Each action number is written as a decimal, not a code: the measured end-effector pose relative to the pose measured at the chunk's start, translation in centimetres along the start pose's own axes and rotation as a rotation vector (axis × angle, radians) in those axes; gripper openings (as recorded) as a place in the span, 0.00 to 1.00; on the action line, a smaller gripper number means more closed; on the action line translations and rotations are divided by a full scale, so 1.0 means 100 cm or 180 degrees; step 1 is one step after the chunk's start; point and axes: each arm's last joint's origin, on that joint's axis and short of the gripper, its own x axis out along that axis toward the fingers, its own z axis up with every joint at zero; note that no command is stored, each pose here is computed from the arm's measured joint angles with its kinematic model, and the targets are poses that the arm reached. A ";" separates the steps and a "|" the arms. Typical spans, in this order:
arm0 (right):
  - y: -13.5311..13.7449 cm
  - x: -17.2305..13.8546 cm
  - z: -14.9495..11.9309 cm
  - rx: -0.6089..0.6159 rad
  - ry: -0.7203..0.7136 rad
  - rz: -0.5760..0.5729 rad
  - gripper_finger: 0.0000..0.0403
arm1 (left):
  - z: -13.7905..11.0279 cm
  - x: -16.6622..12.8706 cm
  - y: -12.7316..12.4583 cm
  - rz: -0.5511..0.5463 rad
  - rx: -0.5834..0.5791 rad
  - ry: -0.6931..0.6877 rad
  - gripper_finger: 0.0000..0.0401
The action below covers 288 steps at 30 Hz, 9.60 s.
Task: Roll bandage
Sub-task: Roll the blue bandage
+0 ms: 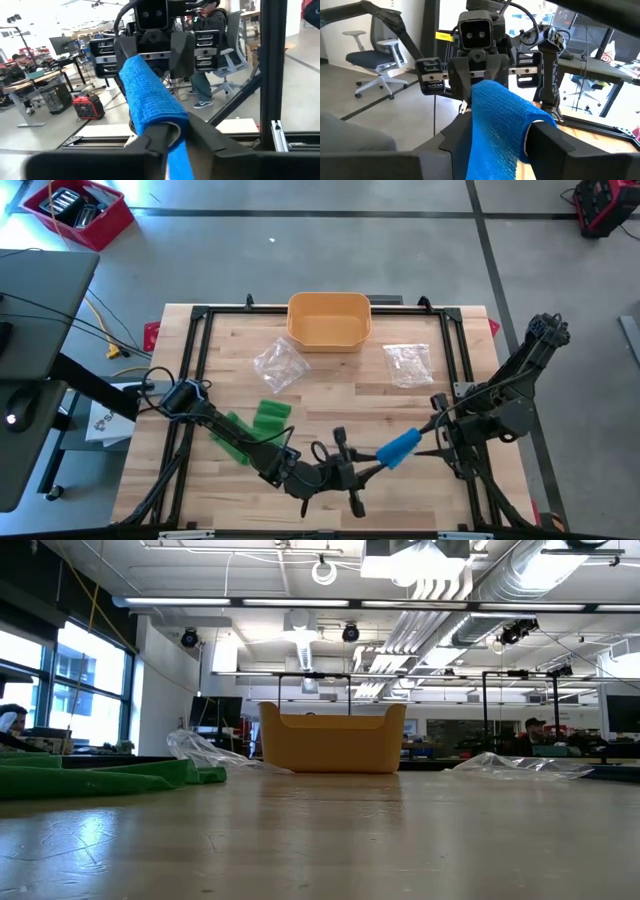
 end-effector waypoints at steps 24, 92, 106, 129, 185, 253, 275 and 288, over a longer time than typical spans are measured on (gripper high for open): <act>0.002 0.000 -0.002 -0.0032 0.0050 0.0134 0.40 | -0.001 0.000 0.006 0.0594 -0.0251 0.0114 0.33; 0.032 -0.004 -0.055 0.0209 0.1252 -0.0127 0.40 | 0.022 -0.035 -0.010 0.0496 -0.0004 0.0061 0.03; 0.029 0.036 -0.072 0.0050 0.1349 -0.0528 0.36 | 0.023 -0.039 -0.014 0.0417 -0.0023 0.0051 0.03; 0.021 0.058 -0.069 0.0027 0.1266 0.0089 0.28 | 0.019 -0.039 -0.017 0.0324 -0.0086 0.0074 0.03; 0.045 0.037 -0.014 -0.1450 0.0296 -0.1666 0.00 | -0.015 -0.064 -0.043 -0.1025 -0.0912 -0.0594 0.39; 0.088 0.022 -0.012 -0.2352 -0.0215 0.0670 0.00 | -0.082 -0.003 -0.029 -0.0620 -0.1692 -0.0121 0.39; 0.100 0.048 -0.067 -0.2357 0.0762 0.1094 0.32 | -0.085 -0.009 -0.029 0.0062 -0.1044 -0.0031 0.12; 0.107 0.044 -0.062 -0.2122 0.0655 0.0814 0.46 | -0.078 -0.026 -0.037 0.0488 -0.0508 0.0015 0.03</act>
